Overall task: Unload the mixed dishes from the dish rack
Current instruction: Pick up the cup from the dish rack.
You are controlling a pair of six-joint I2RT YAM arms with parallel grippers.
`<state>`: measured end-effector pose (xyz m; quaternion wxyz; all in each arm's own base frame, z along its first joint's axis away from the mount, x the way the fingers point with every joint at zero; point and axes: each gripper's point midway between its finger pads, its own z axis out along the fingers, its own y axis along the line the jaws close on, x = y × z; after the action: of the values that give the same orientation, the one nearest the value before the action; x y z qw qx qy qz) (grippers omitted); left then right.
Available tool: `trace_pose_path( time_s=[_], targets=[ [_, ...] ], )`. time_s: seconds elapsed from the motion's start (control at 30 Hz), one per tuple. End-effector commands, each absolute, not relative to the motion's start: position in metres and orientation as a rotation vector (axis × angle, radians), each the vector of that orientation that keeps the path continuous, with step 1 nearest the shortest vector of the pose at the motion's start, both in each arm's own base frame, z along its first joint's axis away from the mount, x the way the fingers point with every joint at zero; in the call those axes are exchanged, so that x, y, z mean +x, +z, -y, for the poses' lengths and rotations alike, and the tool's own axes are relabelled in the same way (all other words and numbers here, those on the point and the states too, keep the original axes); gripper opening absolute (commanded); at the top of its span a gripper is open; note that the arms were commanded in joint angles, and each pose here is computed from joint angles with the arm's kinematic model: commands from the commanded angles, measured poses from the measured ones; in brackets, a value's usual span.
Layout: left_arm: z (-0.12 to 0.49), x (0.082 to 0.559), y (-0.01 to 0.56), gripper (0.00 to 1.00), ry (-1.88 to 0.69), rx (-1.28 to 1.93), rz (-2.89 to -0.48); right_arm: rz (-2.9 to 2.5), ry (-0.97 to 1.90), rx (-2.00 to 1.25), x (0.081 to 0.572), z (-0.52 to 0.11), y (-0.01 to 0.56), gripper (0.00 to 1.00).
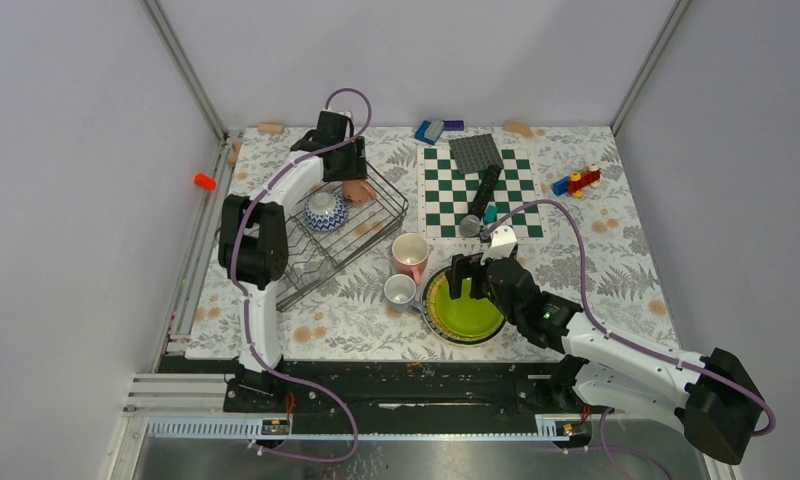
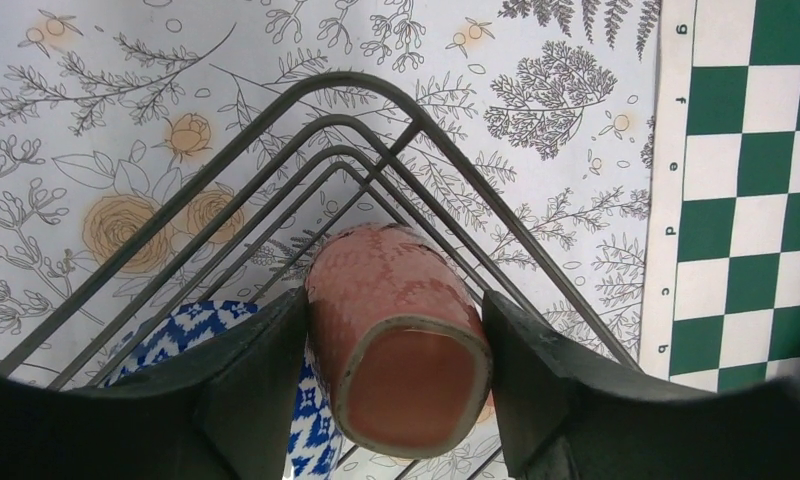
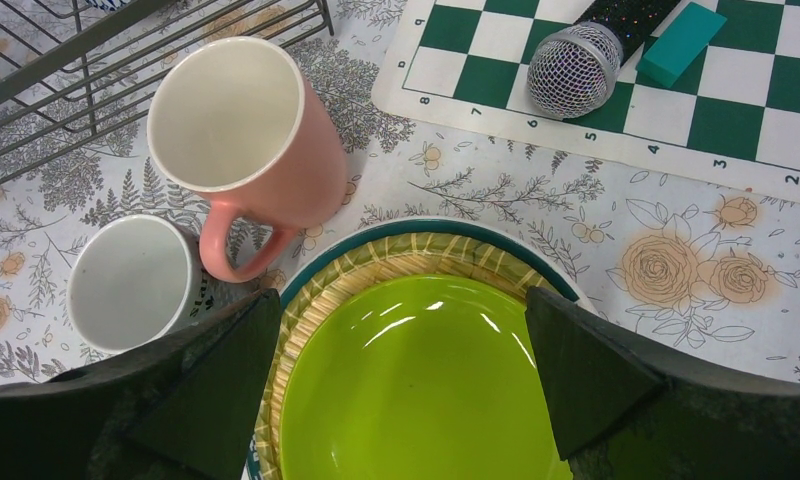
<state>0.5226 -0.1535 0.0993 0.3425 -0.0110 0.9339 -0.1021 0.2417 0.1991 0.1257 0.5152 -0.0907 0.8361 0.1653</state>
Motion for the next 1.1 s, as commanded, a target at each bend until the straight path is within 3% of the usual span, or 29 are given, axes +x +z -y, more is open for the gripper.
trace_pose_path(
  time_s=[0.0, 0.3, 0.57, 1.07],
  targets=[
    [0.151, 0.528, 0.113, 0.51, -0.261, -0.040, -2.409, -1.965, 0.396, -0.184, 0.252, -0.200, 0.145, 0.99],
    [0.154, 0.524, 0.138, 0.22, -0.297, -0.057, -2.368, -1.969, 0.381, -0.170, 0.253, -0.197, 0.144, 1.00],
    [0.153, 0.515, 0.175, 0.08, -0.338, -0.090, -2.282, -1.970, 0.380, -0.155, 0.253, -0.196, 0.144, 1.00],
    [0.157, 0.479, 0.225, 0.00, -0.478, -0.111, -2.134, -1.967, 0.421, -0.108, 0.249, -0.194, 0.148, 1.00]
  ],
)
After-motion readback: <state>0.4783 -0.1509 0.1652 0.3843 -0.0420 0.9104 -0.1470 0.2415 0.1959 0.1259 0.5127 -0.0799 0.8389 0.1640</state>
